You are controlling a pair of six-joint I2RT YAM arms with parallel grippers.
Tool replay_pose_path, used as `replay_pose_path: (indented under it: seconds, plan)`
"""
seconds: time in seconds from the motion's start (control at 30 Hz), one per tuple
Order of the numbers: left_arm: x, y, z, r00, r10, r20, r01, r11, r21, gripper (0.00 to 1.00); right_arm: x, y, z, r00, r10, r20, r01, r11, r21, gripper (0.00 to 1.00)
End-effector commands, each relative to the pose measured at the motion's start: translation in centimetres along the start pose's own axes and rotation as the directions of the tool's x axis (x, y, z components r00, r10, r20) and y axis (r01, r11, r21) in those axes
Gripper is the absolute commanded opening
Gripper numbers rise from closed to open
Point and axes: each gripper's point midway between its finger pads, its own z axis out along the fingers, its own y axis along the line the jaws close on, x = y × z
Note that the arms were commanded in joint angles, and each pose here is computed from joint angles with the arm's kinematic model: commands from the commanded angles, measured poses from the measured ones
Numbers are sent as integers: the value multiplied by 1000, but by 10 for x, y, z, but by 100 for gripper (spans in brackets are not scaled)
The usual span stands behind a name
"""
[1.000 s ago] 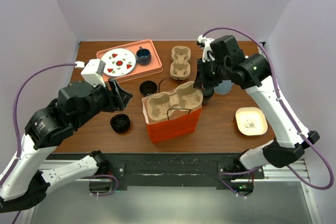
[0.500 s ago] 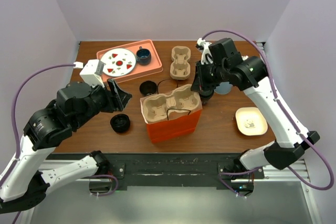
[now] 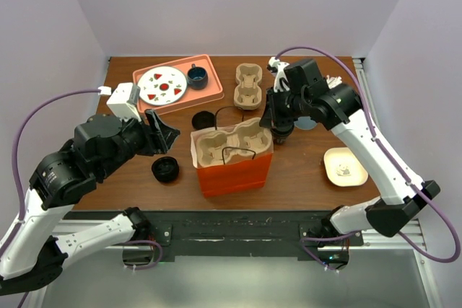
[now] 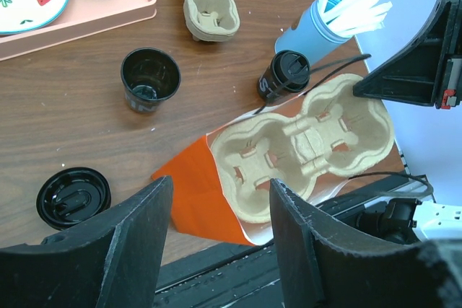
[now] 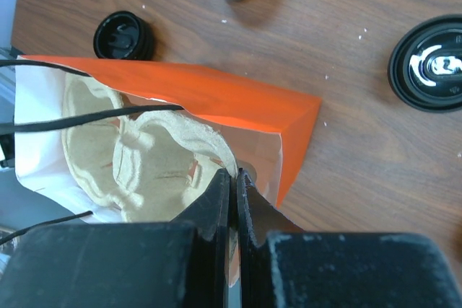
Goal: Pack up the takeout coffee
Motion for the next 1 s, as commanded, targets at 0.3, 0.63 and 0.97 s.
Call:
replay_pose_path:
  seconds: [0.3, 0.63, 0.97]
  plan:
    - [-3, 4, -3, 1000, -7, 20, 8, 1000, -19, 61, -17, 3, -7, 994, -13, 112, 15, 1000, -17, 39]
    - [4, 7, 3, 1000, 19, -11, -19, 999, -36, 62, -45, 3, -38, 980, -38, 196, 31, 999, 39, 51]
    - [47, -4, 31, 987, -34, -155, 34, 999, -3, 61, -3, -21, -23, 998, -63, 21, 60, 991, 120, 47]
